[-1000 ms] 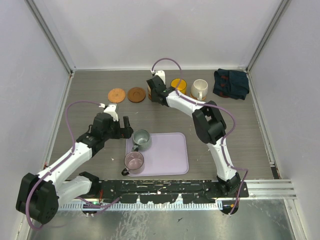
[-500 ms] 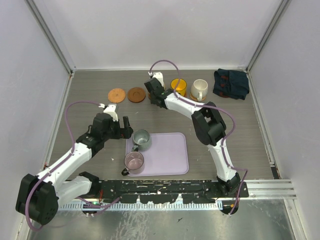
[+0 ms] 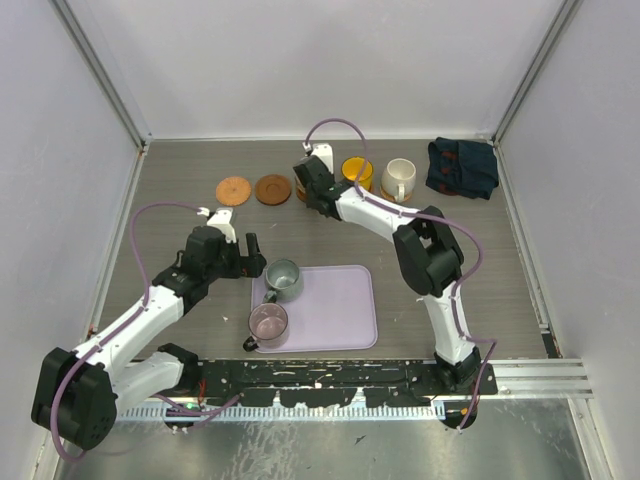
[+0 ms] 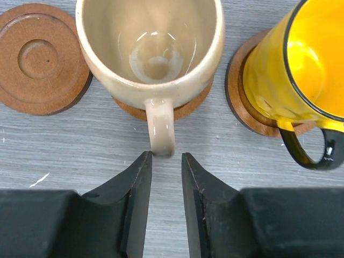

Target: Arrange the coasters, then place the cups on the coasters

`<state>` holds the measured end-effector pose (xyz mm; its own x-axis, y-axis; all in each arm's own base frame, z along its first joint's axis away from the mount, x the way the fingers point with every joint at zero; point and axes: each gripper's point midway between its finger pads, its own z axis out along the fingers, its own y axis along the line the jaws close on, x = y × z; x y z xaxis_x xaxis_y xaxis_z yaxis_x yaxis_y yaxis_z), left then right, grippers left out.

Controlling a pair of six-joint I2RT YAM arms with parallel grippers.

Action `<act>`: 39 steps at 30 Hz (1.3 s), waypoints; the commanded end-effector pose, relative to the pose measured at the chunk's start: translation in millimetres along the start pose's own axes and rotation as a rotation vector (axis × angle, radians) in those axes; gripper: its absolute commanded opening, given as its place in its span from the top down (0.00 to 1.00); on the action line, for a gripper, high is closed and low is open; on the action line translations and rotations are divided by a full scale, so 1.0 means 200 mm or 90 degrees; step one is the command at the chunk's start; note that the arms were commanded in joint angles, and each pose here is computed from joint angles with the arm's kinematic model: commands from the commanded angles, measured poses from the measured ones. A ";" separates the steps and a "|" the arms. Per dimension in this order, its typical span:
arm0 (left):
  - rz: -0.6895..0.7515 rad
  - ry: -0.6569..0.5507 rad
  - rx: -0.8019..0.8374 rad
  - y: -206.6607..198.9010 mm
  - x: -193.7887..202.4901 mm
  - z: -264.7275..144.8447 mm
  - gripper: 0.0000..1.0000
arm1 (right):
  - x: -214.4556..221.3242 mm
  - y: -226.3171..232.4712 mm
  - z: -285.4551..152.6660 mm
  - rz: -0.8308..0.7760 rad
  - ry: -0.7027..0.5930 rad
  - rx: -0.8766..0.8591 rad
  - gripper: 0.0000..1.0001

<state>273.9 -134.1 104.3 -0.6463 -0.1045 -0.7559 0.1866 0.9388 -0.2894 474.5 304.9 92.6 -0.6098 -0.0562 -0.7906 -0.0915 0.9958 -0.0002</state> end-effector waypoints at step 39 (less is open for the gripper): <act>-0.028 0.030 0.180 -0.28 0.07 -0.23 0.02 | -0.25 -0.22 -0.63 0.069 -0.143 -0.024 0.65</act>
<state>237.9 -157.4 131.9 -0.6661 -0.1228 -0.7357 0.3023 0.8572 -0.4168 401.8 243.2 188.8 -0.4699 0.0322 -0.8821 -0.0458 0.9971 0.0608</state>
